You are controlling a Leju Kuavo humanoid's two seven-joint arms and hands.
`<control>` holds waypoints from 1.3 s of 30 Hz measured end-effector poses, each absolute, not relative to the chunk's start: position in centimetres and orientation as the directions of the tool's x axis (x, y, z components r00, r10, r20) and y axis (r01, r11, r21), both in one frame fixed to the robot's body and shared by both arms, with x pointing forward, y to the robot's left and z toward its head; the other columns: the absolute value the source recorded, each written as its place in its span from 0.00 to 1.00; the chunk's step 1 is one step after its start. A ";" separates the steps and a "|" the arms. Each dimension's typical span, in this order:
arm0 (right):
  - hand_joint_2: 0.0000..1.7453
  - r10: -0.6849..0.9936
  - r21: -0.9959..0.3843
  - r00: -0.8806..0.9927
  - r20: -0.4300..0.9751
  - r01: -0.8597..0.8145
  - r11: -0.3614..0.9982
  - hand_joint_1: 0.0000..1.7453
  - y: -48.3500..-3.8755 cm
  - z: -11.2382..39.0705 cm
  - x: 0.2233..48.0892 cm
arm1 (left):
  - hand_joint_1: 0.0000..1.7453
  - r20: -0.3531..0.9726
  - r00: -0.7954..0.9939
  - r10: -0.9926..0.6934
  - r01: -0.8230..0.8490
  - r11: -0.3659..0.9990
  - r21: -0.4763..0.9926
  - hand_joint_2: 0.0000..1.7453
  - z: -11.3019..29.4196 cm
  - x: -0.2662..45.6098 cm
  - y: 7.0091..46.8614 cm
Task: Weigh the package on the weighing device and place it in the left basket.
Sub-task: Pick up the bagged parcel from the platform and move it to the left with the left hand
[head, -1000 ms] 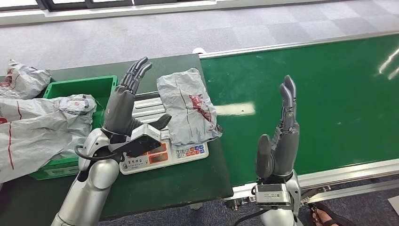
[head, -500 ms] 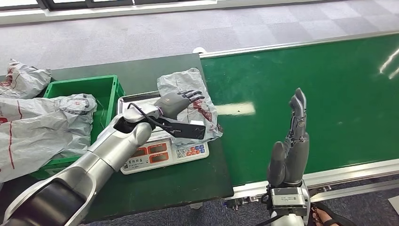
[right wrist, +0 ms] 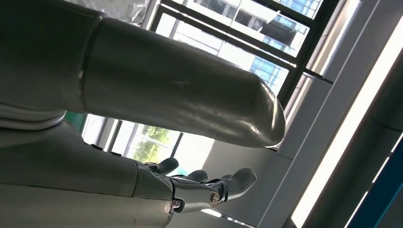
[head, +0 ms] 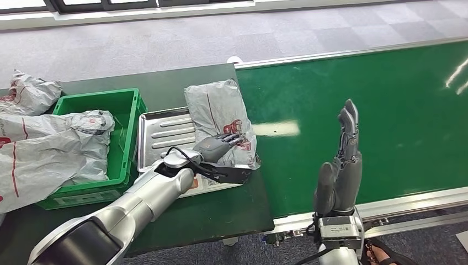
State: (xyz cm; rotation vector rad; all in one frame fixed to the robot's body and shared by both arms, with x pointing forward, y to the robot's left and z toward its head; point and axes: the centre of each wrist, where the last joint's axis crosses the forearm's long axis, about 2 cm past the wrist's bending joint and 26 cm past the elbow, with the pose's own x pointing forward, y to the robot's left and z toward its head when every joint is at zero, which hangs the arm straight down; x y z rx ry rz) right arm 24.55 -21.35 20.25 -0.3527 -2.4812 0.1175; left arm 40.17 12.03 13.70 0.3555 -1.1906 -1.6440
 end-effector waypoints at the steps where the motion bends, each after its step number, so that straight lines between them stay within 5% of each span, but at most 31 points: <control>1: 0.00 0.280 -0.166 -0.770 0.573 0.225 0.960 0.00 -21.4 20.2 24.6 | 1.00 0.302 -0.428 -0.852 0.550 0.020 0.835 1.00 13.6 40.1 12.0; 39: 0.00 0.335 -0.182 -0.720 0.607 0.285 0.941 0.00 -22.6 18.9 21.4 | 1.00 0.558 -0.457 -0.693 0.466 0.348 0.814 1.00 14.9 40.6 15.4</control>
